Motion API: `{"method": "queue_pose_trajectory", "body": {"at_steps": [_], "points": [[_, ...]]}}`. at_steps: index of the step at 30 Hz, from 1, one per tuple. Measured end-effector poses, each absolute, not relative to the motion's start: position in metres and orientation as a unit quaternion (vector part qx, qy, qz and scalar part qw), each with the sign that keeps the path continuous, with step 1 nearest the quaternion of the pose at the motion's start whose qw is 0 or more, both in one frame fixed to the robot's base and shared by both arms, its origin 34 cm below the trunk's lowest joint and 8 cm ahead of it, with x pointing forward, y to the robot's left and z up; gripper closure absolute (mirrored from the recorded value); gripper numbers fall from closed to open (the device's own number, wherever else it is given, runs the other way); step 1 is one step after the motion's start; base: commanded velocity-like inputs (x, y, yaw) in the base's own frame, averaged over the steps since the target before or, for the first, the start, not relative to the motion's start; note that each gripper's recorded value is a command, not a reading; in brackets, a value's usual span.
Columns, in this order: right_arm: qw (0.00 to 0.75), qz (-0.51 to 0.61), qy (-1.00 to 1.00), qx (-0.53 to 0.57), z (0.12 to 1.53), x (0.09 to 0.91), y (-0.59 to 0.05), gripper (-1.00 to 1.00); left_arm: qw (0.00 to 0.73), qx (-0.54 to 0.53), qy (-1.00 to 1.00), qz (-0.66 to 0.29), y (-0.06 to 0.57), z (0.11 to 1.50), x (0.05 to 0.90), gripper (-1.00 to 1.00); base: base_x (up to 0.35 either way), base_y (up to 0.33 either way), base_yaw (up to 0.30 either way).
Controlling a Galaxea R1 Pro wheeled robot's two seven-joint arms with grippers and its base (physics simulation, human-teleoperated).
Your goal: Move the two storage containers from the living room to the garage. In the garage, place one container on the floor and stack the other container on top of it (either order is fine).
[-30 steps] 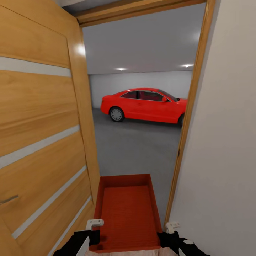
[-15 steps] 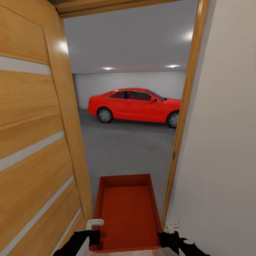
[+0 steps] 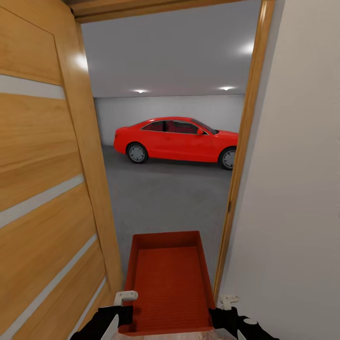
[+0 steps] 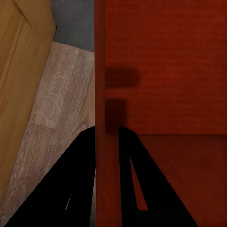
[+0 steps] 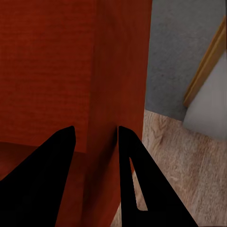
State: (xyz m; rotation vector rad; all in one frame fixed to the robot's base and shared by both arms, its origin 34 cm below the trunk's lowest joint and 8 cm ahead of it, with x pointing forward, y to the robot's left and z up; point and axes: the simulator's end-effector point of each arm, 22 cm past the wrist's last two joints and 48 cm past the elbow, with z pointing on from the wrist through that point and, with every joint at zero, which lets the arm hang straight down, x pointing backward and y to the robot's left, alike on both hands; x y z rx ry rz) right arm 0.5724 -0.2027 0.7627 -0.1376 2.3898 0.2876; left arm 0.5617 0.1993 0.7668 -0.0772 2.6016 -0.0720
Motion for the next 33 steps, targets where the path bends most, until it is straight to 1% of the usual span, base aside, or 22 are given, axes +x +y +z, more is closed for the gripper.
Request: {"method": "queue_pose_trajectory", "body": {"at_steps": [11,13,33], "points": [[0.359,0.111,0.925,-0.053,0.764,0.5728,-0.2028,1.0,0.267,-0.029,0.963,-0.027,0.1992,0.768,0.5621,1.0,0.004,0.257,-0.265],[0.359,0.111,0.925,-0.053,0.7643,0.5727,-0.2028,1.0,0.267,-0.028,0.963,-0.027,0.1992,0.7685,0.5622,1.0,0.025,0.115,-0.146],[0.359,0.111,0.925,-0.054,0.7646,0.5734,-0.2026,1.0,0.268,-0.029,0.963,-0.027,0.1994,0.7685,0.5625,1.0,0.001,0.007,-0.007]]}}
